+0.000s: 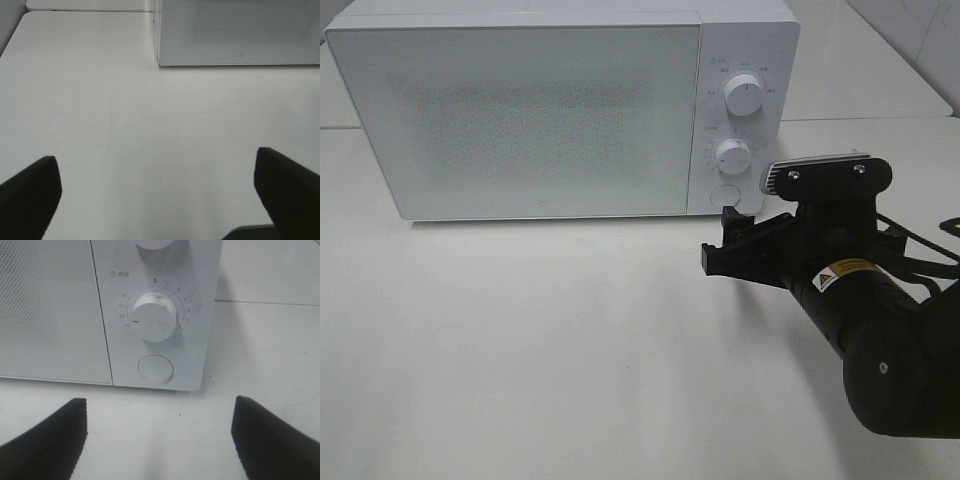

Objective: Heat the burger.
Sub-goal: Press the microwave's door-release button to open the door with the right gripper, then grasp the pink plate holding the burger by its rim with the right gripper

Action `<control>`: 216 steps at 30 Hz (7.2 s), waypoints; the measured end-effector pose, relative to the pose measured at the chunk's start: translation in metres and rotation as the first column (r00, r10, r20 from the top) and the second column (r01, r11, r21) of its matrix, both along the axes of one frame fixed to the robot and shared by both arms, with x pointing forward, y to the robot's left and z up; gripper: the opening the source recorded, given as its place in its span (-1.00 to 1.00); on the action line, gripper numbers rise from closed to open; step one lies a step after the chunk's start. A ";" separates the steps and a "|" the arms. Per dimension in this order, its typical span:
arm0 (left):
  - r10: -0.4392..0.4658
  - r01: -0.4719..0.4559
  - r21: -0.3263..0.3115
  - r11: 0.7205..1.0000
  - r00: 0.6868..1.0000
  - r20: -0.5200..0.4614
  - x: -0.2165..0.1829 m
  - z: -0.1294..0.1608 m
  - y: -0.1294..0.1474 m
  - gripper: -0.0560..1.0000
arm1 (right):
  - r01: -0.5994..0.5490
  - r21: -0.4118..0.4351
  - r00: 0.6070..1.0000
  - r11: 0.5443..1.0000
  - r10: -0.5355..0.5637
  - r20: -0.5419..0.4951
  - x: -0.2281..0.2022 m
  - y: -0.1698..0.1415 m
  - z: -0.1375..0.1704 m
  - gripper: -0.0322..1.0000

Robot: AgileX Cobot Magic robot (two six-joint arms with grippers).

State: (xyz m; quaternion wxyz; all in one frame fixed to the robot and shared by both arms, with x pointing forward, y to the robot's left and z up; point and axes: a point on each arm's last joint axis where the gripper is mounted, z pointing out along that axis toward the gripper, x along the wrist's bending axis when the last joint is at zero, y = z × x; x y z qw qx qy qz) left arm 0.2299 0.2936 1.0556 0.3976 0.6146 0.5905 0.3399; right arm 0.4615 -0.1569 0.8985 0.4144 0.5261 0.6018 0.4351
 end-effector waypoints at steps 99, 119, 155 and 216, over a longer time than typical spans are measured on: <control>0.000 0.000 0.000 1.000 1.000 0.000 0.000 0.000 0.000 0.99 | 0.515 0.849 0.833 -0.122 -0.162 -0.529 0.105 0.015 -0.044 -0.93; 0.000 0.000 0.000 1.000 1.000 0.000 0.000 0.000 0.000 0.99 | 0.514 0.850 0.818 -0.116 -0.233 -0.527 0.119 0.018 -0.051 -0.93; 0.000 0.000 0.000 1.000 1.000 0.000 0.000 0.000 0.000 0.99 | 0.513 0.836 0.795 -0.195 -0.259 -0.548 0.129 0.028 -0.048 -0.93; 0.000 0.000 0.000 1.000 1.000 0.000 0.000 0.000 0.000 0.99 | -0.106 0.299 0.659 0.948 0.292 -0.693 0.003 0.016 0.062 -0.87</control>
